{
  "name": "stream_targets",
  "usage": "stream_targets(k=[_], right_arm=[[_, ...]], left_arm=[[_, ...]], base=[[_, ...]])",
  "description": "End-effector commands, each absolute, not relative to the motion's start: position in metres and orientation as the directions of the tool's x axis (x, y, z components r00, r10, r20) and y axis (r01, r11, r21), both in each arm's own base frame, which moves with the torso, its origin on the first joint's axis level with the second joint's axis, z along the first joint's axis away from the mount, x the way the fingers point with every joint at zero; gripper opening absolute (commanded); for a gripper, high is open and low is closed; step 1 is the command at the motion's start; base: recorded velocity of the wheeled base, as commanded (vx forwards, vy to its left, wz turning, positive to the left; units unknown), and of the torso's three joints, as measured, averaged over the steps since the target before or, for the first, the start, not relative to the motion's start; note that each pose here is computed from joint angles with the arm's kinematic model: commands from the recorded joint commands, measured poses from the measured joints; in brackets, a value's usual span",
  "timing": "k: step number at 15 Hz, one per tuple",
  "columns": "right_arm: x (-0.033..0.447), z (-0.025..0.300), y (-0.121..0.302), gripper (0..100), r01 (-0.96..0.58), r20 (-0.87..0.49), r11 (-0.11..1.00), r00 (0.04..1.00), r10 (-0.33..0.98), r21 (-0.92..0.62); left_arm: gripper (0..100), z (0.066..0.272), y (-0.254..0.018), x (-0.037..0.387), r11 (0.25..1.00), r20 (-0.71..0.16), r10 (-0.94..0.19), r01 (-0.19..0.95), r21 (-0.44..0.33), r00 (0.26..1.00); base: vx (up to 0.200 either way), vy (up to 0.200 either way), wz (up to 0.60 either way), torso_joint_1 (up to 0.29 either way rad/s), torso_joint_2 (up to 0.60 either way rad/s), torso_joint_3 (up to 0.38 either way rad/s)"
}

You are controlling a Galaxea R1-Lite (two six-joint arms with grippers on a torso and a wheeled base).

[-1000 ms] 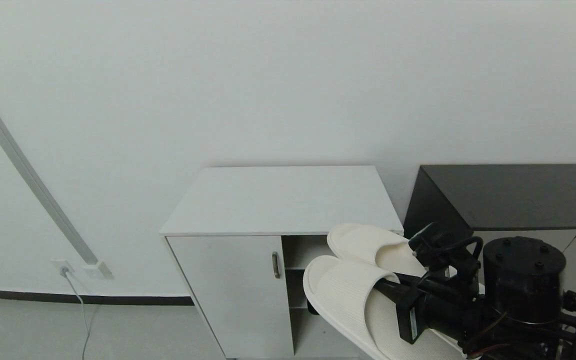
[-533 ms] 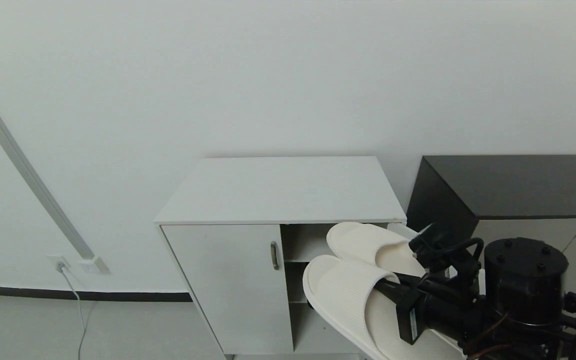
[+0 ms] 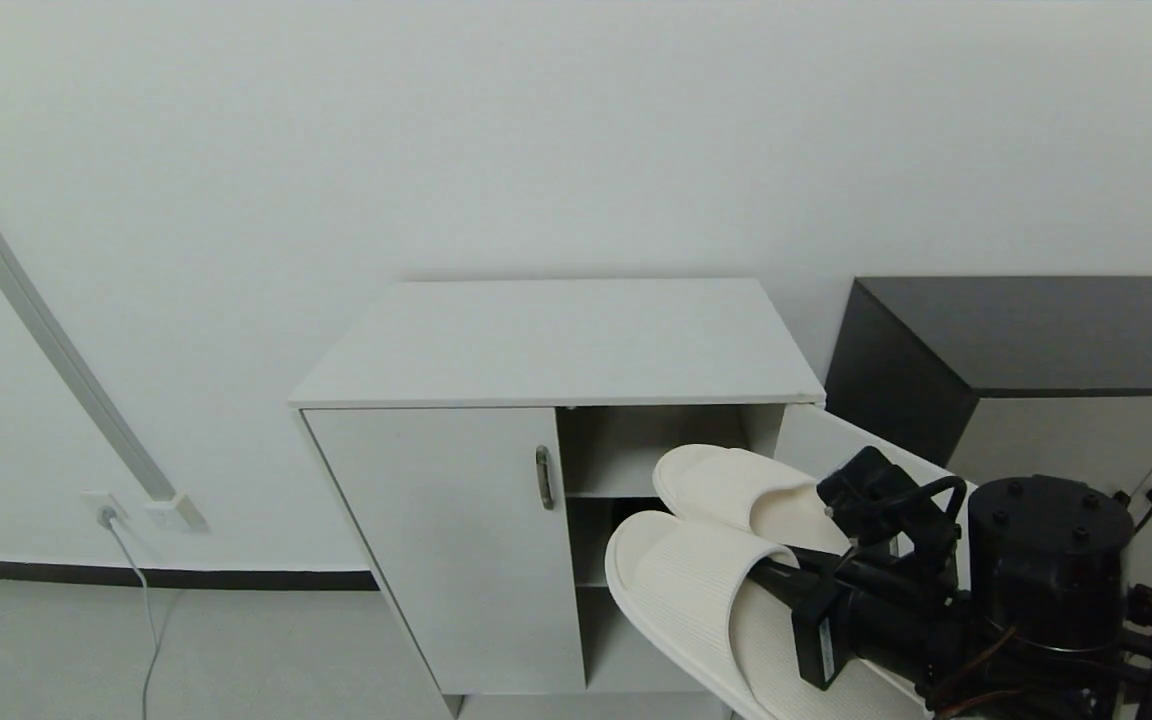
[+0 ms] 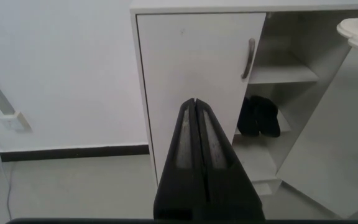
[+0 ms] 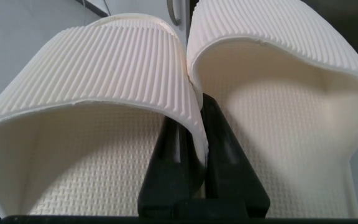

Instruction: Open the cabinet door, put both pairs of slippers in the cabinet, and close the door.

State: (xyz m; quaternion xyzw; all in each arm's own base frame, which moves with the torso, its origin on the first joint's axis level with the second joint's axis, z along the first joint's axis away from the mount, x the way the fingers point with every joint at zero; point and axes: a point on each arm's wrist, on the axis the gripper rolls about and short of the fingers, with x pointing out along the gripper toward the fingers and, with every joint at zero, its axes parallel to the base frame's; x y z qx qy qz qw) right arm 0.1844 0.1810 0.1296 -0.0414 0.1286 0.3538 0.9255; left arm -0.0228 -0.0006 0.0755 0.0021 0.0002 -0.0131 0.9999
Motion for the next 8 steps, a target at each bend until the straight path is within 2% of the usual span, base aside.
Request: stream_targets(k=[1,8], right_arm=[[0.1843,0.129,0.1811,0,-0.666,-0.269,0.746,0.716,0.644,0.014],[0.1842,0.1267,0.181,0,-0.666,-0.278,0.746,0.714,0.643,0.014]], left_arm=[[0,0.0755,-0.0006,-0.0227,1.0,-0.002,-0.026,0.026,0.005,1.0],[0,0.0755,-0.0006,-0.0227,1.0,-0.002,-0.026,0.026,0.006,1.0]], base=[[0.0,0.0,0.0,-0.222,0.56,0.33],[0.0,0.0,0.0,-0.205,0.53,0.32]])
